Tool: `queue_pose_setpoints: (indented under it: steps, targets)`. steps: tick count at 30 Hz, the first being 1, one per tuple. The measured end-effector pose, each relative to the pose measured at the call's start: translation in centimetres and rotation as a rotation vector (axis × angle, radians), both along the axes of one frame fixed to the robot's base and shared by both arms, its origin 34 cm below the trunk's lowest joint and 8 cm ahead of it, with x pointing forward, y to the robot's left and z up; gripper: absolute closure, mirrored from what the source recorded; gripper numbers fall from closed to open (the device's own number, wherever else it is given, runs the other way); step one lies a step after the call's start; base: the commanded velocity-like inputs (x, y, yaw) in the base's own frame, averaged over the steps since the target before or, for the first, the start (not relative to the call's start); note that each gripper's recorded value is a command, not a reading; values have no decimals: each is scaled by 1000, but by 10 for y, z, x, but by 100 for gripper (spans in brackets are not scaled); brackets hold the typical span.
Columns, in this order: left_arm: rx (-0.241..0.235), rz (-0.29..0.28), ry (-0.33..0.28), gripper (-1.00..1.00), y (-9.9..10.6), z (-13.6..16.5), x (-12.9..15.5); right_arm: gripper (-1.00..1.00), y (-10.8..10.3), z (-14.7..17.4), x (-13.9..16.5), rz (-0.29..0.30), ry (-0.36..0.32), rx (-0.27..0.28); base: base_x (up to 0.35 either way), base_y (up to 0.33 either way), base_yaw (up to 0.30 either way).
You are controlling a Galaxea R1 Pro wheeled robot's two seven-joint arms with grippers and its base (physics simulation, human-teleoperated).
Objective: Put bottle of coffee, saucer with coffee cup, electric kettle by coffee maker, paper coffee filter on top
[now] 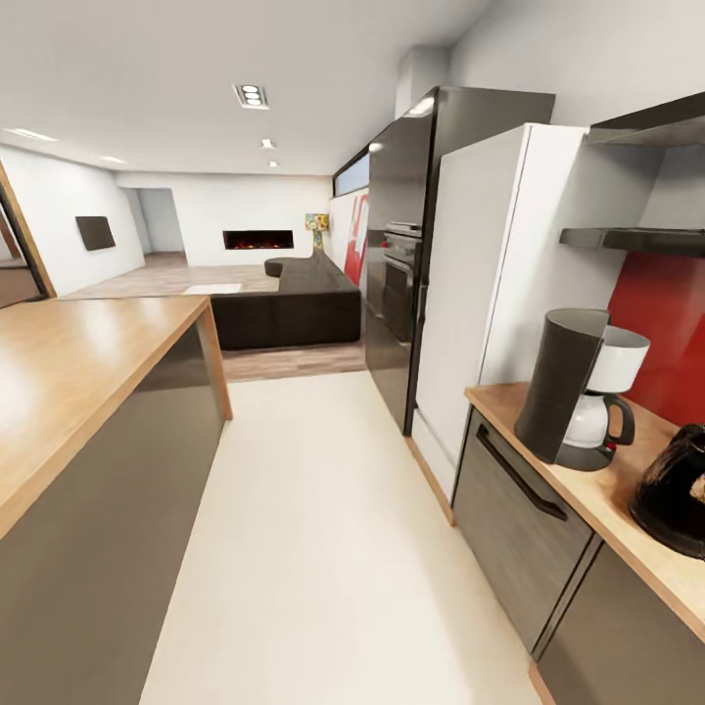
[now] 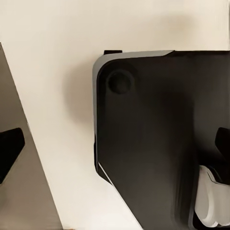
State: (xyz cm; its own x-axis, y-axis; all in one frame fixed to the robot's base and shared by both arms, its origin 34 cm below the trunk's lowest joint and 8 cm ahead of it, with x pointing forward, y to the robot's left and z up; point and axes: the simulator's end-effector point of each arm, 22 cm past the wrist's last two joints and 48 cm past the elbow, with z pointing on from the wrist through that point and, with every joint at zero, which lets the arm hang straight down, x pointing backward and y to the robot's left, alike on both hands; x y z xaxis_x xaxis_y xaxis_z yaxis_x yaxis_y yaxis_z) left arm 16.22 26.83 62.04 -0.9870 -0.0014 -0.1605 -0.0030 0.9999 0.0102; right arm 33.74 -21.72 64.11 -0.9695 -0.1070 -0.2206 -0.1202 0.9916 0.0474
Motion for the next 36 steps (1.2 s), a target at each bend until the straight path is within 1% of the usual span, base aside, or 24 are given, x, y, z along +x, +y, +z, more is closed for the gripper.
queue_pose_setpoints:
  steps: [9,19,22,27,36]
  targets:
    - [-1,0,-2,-100,-1,0,1,100,0,0,0,0,1,1,269,5,-272]
    - [-2,1,-3,-100,-1,0,1,100,0,0,0,0,1,1,20,0,-299]
    - [-10,1,-3,-100,-8,0,2,100,0,0,0,0,1,1,0,0,-300]
    - [-13,1,-4,-100,-10,0,2,100,-1,0,0,0,1,0,7,3,-300]
    - [-14,1,-4,-100,-11,0,2,100,1,0,1,0,-1,5,131,150,-300]
